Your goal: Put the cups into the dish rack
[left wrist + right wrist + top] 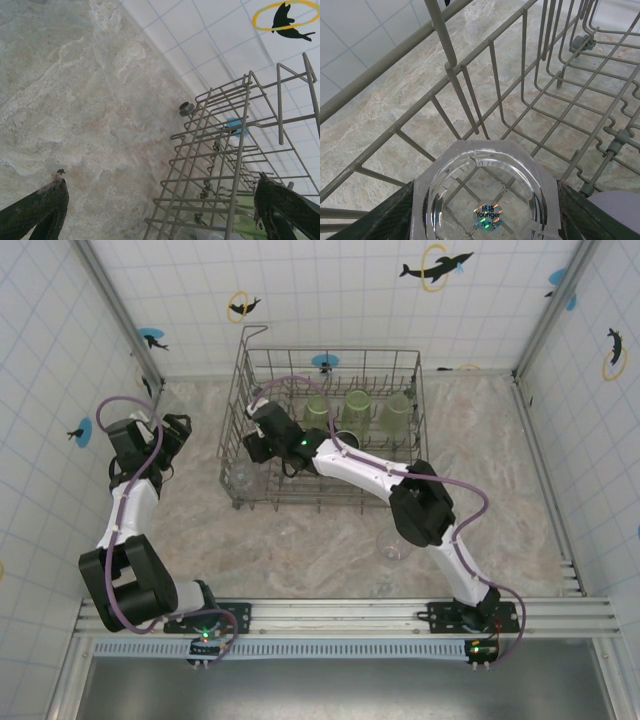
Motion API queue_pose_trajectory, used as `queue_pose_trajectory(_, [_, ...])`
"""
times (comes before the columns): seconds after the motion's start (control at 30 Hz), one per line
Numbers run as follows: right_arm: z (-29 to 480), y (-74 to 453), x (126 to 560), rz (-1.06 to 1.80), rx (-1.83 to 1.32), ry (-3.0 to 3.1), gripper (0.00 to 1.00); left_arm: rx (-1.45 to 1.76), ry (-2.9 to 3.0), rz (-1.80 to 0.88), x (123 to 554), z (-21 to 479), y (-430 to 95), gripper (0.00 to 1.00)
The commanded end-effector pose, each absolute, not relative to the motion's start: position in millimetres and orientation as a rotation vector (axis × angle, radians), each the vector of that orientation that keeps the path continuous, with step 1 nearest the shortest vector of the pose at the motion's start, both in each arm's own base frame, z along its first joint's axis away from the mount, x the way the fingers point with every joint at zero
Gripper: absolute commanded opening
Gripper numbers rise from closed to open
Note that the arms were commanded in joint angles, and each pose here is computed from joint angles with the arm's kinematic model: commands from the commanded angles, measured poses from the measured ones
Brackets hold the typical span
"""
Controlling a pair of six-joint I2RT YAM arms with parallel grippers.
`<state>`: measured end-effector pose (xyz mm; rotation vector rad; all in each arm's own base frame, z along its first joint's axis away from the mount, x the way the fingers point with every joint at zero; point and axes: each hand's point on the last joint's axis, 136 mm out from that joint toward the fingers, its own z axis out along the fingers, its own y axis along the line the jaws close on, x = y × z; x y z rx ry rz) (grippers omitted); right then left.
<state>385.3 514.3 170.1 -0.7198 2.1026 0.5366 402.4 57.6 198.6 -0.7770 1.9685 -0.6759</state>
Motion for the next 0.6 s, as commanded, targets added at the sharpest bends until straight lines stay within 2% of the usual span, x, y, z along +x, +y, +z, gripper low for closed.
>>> queue_pose_trajectory(0.0, [161.0,521.6,389.3,0.502,-0.742,2.106,0.52,-0.776,1.948,-0.694,400.1,204.1,58.1,0.97])
queue_pose_trajectory(0.2, [147.9,519.6,393.8,0.425,-0.77,2.134,0.53,-0.778,1.949,-0.696,400.2,203.7,58.0,0.97])
queue_pose_trajectory(0.4, [148.0,521.1,393.0,0.434,-0.775,2.135,0.68,-0.776,1.949,-0.703,400.2,204.0,57.0,0.97])
queue_pose_trajectory(0.57, [173.2,530.5,394.1,0.507,-0.747,2.089,0.8,-0.779,1.952,-0.708,400.0,202.6,56.6,0.97])
